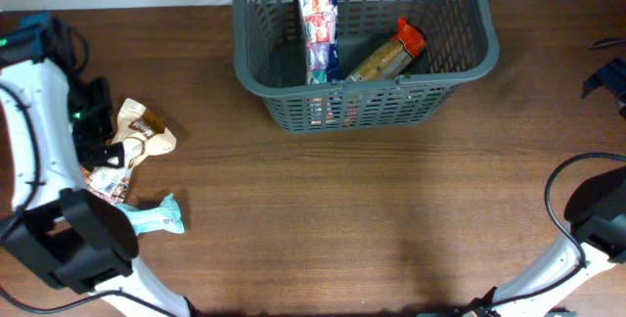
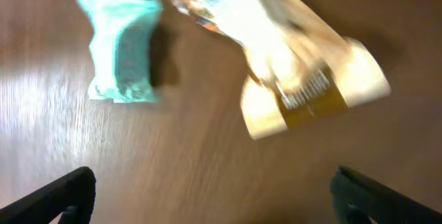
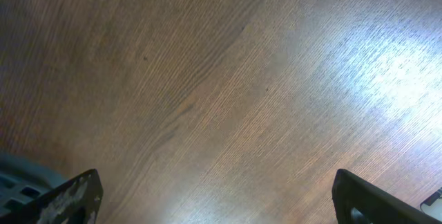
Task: Pack container
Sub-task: 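Return the left gripper to the beige bread-roll wrapper bag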
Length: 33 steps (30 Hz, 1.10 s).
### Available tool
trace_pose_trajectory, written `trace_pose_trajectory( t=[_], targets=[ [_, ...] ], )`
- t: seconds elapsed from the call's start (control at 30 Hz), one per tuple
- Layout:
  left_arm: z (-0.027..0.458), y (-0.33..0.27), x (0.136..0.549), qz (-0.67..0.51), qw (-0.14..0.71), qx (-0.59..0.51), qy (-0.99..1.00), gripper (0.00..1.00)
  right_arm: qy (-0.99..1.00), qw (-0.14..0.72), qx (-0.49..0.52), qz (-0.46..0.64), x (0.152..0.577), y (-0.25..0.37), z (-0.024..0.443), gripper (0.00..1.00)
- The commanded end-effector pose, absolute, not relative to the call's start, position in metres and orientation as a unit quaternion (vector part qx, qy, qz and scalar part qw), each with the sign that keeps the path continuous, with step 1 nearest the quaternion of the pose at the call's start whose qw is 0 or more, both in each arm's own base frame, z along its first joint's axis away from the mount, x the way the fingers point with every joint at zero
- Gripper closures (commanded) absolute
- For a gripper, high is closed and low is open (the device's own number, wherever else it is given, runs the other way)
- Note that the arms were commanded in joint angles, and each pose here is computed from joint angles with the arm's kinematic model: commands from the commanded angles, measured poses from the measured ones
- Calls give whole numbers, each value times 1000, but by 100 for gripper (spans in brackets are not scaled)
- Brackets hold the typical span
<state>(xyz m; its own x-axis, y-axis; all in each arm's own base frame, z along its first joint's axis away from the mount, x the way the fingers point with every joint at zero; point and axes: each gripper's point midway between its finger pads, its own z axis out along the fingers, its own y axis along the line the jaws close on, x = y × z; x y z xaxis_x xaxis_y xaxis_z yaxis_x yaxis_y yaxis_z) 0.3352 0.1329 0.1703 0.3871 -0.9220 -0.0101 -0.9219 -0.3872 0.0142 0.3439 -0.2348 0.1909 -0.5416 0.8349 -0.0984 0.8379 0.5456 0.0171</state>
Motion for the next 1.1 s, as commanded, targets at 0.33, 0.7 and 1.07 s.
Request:
trace_pose_trajectory(
  t=[0.33, 0.7, 1.07],
  targets=[
    [121, 174, 333, -35, -43, 895, -442, 0, 879, 43, 474, -24, 342, -237, 189, 1],
    [83, 188, 362, 7, -89, 896, -434, 0, 879, 44, 474, -24, 342, -237, 189, 1],
    [48, 184, 354, -20, -51, 921, -385, 0, 879, 43, 474, -24, 342, -237, 189, 1]
  ],
)
